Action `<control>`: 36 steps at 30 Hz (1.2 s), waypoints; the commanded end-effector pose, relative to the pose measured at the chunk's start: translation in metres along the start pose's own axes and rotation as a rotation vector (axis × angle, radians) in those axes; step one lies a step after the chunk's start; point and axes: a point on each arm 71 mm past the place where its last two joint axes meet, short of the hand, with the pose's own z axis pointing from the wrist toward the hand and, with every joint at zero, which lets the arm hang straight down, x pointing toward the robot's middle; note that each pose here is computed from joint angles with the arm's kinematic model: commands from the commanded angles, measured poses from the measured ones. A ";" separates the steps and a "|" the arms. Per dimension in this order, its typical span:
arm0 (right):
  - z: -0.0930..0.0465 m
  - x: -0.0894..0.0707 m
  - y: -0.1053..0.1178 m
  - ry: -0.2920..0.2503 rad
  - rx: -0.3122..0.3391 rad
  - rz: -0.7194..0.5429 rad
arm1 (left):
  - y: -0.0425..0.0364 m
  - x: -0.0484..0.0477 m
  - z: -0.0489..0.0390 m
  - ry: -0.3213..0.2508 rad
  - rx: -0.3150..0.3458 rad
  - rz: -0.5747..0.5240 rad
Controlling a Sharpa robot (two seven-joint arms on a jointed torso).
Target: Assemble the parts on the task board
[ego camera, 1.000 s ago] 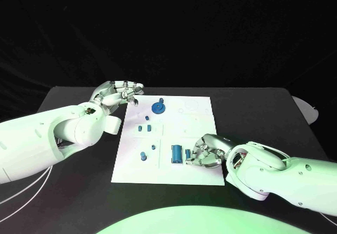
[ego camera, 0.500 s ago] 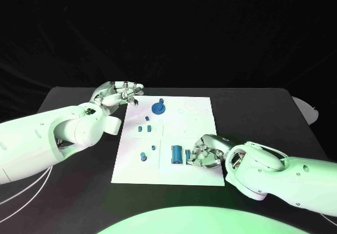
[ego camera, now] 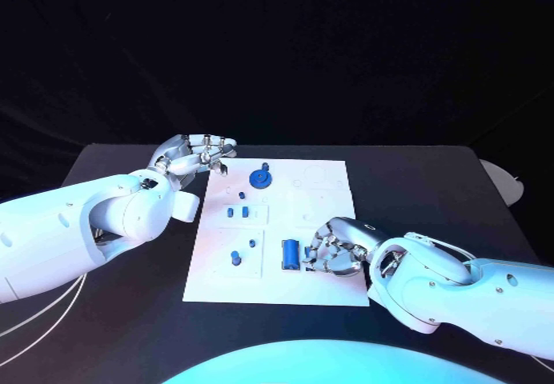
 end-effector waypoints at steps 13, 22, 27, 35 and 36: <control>0.011 0.004 0.013 0.020 -0.053 -0.035 | 0.0000 0.0030 0.0000 0.020 0.006 -0.004; 0.013 0.006 0.014 0.037 -0.044 -0.045 | 0.0000 0.0027 -0.0002 0.020 0.006 -0.004; 0.013 0.007 0.015 0.040 -0.045 -0.046 | 0.0000 0.0024 -0.0003 0.019 0.006 -0.004; 0.014 0.005 0.013 0.024 -0.033 -0.046 | -0.0001 0.0019 -0.0006 0.017 0.005 -0.003; 0.015 0.005 0.013 0.021 -0.030 -0.046 | -0.0001 0.0019 -0.0007 0.017 0.005 -0.003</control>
